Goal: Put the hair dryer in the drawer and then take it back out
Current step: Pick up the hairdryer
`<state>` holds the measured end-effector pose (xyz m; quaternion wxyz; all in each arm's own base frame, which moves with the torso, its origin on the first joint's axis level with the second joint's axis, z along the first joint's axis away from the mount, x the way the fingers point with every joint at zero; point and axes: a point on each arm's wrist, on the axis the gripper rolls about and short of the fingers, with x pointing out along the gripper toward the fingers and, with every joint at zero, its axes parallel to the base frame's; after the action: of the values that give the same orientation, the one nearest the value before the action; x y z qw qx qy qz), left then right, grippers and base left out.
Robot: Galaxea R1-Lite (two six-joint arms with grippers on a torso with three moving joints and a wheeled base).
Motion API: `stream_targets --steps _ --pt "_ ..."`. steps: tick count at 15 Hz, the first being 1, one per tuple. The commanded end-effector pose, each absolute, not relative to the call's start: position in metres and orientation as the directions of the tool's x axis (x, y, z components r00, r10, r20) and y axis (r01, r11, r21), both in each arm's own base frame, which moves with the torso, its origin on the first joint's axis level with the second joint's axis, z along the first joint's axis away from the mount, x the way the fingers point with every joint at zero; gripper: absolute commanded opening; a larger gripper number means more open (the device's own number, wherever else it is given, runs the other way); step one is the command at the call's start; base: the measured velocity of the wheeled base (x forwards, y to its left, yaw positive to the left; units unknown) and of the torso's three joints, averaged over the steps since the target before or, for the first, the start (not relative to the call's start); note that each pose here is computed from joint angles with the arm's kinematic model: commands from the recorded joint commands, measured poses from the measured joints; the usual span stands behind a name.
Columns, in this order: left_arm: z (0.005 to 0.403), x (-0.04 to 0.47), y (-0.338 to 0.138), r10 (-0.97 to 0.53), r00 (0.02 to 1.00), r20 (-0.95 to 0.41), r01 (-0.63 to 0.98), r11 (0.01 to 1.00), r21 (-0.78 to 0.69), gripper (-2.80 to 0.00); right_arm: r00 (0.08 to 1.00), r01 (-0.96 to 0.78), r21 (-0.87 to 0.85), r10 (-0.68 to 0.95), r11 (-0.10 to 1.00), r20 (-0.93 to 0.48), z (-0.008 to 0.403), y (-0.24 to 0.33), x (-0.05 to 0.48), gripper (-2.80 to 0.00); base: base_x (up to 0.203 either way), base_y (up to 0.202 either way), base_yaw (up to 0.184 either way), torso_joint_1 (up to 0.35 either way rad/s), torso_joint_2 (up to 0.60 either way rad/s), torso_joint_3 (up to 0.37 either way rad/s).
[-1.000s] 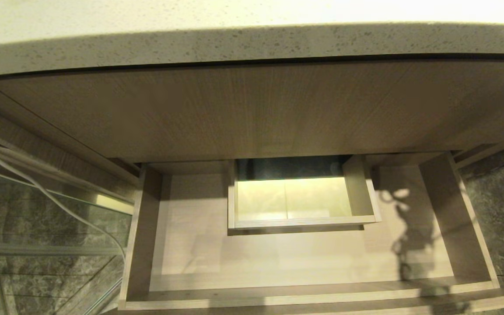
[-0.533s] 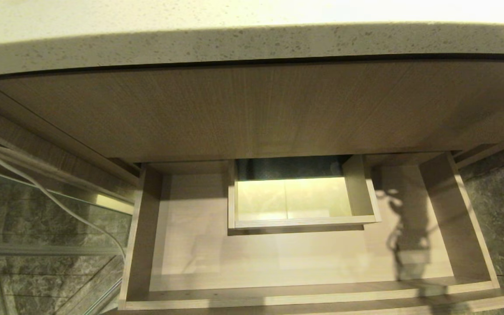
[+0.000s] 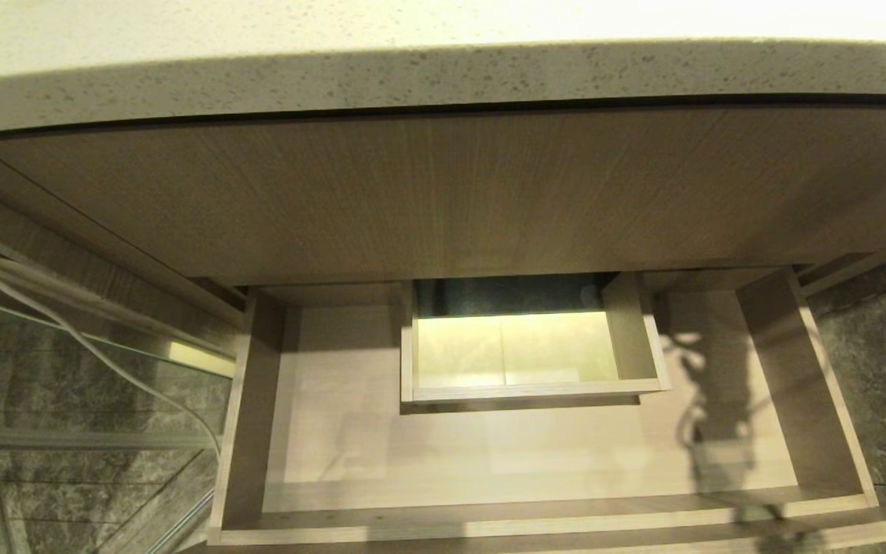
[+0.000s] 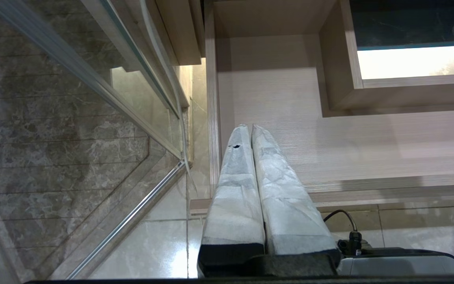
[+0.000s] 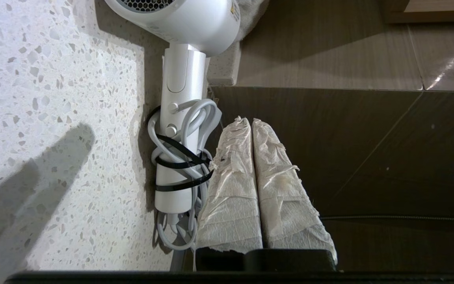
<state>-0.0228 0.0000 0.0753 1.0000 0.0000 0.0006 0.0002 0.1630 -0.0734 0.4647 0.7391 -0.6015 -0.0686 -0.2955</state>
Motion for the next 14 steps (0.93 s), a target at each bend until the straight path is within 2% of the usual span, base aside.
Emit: stream_targets --steps 1,14 --pt "0.0755 -0.0228 0.0000 0.000 1.000 0.000 0.000 1.000 0.003 -2.80 0.811 0.525 -0.846 -0.354 0.090 0.466 0.4657 -0.0701 0.1553 -2.80 0.000 0.000 0.000 0.000 0.00 0.000" --pt "0.0755 -0.0228 0.0001 0.005 1.000 0.000 -0.005 1.000 0.008 -2.80 0.819 0.506 -0.858 -0.363 0.091 0.444 0.4578 -0.0676 0.1494 -2.80 0.000 0.000 0.000 0.000 0.00 0.000"
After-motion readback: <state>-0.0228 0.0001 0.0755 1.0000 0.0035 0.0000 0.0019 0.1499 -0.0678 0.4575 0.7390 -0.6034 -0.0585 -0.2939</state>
